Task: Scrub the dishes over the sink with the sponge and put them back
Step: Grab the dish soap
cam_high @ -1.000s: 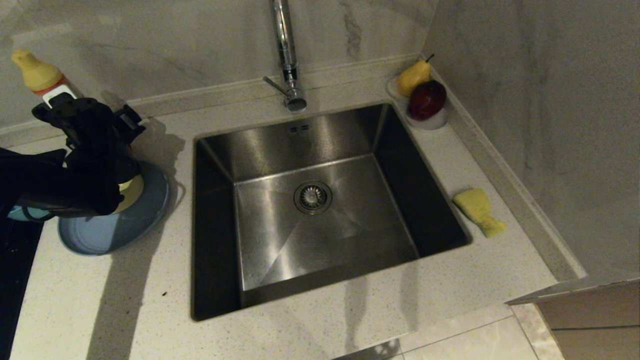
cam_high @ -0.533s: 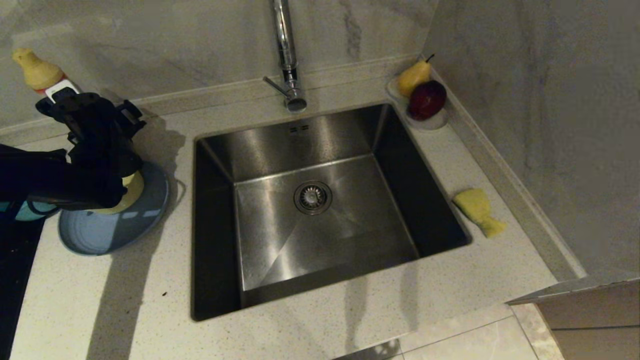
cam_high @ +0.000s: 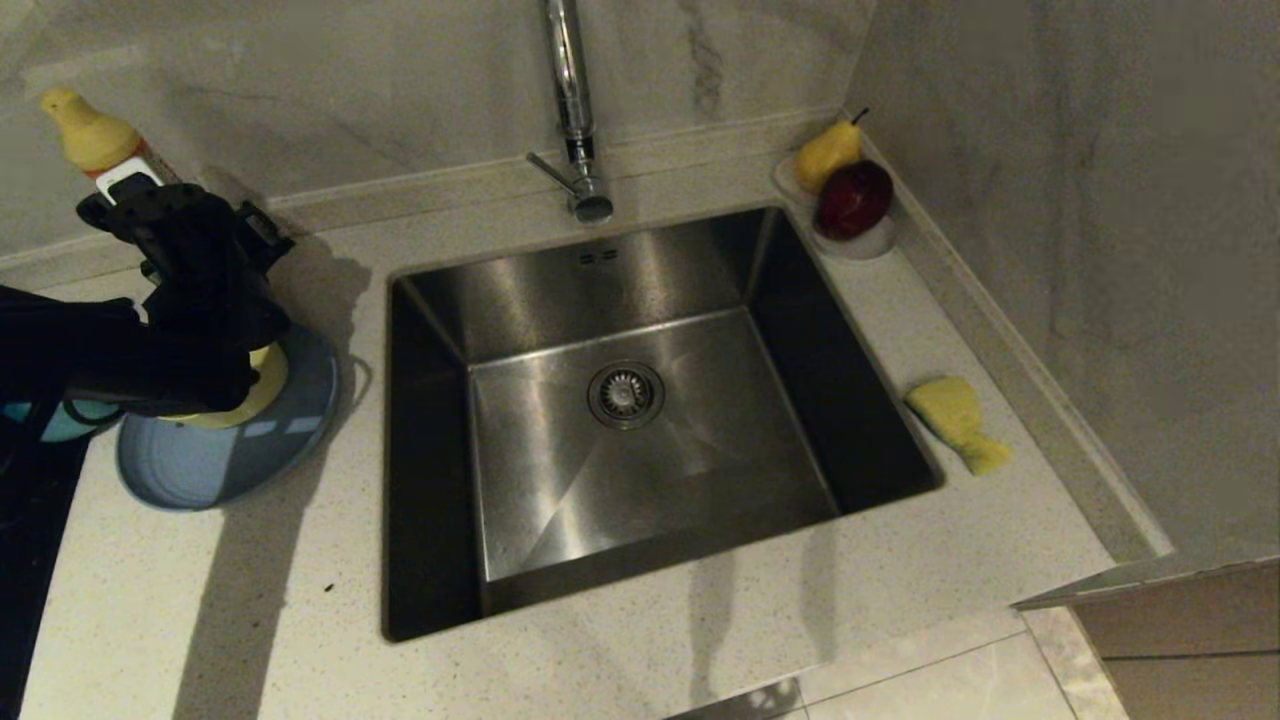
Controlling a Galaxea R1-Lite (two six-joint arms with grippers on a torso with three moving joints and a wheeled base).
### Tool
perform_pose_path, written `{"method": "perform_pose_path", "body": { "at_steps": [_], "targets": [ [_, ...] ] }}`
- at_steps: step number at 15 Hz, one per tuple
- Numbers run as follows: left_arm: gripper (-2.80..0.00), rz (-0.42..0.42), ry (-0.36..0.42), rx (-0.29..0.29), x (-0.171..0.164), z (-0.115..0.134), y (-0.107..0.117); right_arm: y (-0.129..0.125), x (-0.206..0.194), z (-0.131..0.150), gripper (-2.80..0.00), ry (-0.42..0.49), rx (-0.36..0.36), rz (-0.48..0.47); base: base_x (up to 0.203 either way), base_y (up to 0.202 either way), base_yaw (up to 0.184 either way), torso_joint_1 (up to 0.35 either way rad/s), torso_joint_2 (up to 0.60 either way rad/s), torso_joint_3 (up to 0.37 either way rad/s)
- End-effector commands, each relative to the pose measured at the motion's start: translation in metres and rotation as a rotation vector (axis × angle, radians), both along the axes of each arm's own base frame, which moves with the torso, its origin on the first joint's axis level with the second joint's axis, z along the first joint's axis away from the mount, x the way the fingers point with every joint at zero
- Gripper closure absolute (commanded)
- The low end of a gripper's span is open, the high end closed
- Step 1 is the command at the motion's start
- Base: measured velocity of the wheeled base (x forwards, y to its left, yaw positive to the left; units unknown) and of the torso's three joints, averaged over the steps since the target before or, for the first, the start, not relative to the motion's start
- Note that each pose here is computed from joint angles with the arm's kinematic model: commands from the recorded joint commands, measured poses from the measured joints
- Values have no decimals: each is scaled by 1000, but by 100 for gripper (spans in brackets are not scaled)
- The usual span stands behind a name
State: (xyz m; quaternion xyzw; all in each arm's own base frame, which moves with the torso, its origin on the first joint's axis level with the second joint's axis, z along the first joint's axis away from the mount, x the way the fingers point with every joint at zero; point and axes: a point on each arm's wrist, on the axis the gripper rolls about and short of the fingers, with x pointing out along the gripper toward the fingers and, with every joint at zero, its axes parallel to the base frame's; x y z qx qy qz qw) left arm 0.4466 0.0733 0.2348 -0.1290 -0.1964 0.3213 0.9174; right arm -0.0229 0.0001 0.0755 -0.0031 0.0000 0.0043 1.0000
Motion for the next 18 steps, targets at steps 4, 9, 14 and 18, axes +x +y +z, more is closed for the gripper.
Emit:
{"method": "perform_pose_path", "body": {
  "at_steps": [4, 9, 14, 18],
  "targets": [
    [0, 5, -5, -3, 0, -2, 1, 0, 0, 0, 0, -1, 0, 1, 0, 0, 0, 0, 0, 0],
    [0, 5, -19, 0, -2, 5, 1, 0, 0, 0, 0, -1, 0, 1, 0, 0, 0, 0, 0, 0],
    [0, 3, -71, 8, -23, 45, -3, 0, 0, 0, 0, 0, 0, 1, 0, 0, 0, 0, 0, 0],
    [0, -3, -119, 15, -51, 94, -9, 0, 0, 0, 0, 0, 0, 1, 0, 0, 0, 0, 0, 0]
  ]
}}
